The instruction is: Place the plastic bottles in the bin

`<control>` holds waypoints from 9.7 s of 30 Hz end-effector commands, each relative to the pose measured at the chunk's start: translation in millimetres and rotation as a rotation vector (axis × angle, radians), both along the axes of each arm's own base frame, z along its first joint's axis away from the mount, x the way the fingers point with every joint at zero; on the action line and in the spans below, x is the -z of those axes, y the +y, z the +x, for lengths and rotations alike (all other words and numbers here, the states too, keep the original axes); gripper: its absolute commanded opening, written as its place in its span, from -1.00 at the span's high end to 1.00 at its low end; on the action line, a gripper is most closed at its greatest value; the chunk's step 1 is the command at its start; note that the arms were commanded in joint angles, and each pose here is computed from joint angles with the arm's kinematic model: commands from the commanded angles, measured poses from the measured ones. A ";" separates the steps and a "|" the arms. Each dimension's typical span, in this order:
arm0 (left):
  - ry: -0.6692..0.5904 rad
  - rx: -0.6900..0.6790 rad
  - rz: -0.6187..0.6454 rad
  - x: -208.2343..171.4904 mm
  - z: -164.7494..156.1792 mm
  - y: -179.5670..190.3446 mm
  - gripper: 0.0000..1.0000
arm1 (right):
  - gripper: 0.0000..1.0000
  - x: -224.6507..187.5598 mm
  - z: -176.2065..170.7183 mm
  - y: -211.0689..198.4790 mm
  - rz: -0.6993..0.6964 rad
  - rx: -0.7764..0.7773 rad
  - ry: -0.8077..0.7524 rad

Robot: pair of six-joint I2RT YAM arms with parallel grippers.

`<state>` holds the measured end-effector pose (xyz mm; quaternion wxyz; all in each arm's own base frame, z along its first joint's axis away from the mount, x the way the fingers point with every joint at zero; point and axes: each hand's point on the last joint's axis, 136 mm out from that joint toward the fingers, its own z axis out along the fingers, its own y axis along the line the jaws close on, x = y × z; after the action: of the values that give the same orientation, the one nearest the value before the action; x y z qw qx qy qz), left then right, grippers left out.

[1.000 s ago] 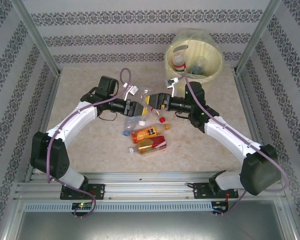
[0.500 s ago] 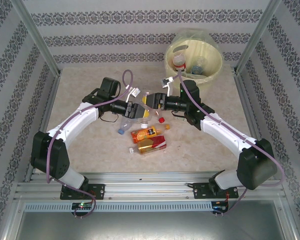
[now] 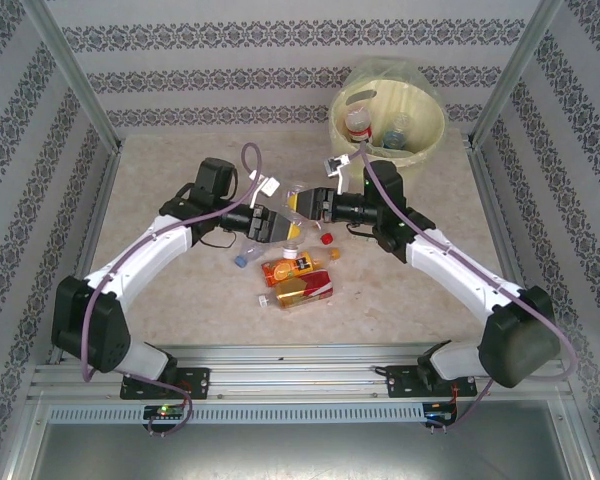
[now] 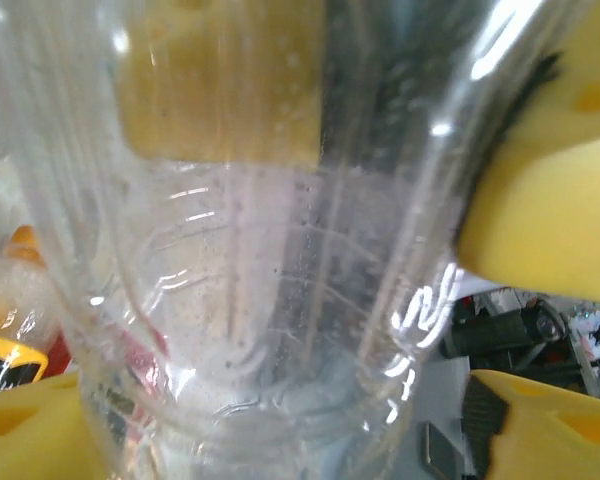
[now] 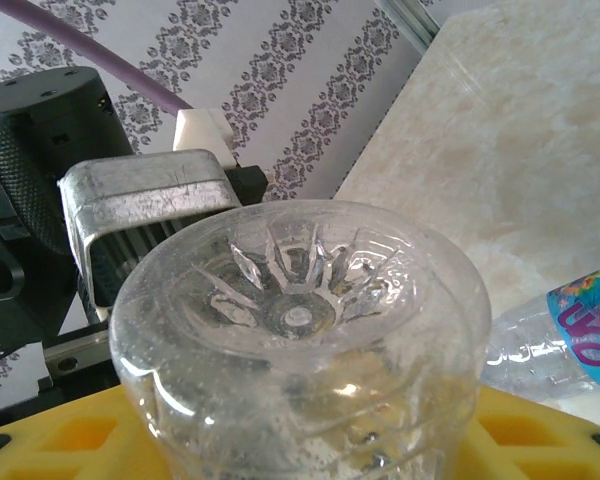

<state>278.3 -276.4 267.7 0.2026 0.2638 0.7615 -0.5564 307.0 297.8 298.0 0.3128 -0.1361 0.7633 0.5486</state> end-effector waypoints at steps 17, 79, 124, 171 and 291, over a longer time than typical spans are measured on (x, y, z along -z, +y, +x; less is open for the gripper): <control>-0.550 -0.216 -0.283 -97.1 -10.3 21.2 -1.00 | -0.07 -82.3 -21.9 -77.4 -0.286 0.279 -0.302; -0.697 -0.347 -0.077 -78.1 -3.1 43.8 -1.00 | -0.15 22.8 205.9 -226.8 -0.766 0.624 0.041; -0.648 -0.207 -0.044 -60.8 16.9 -0.8 -1.00 | -0.96 61.1 39.7 -273.4 -0.307 0.977 0.300; -0.690 -0.118 0.134 -20.5 -11.7 -28.0 -1.00 | -0.41 266.2 82.7 -275.9 0.395 1.234 0.823; -0.693 -0.087 -0.231 -93.1 -47.4 -29.8 -1.00 | 0.13 -20.6 -4.5 -312.7 -0.459 1.236 -0.036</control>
<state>248.0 -306.5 332.0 0.4859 0.3634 0.6380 -0.4741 310.6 -9.9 289.2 0.5144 0.3007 0.7886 0.1521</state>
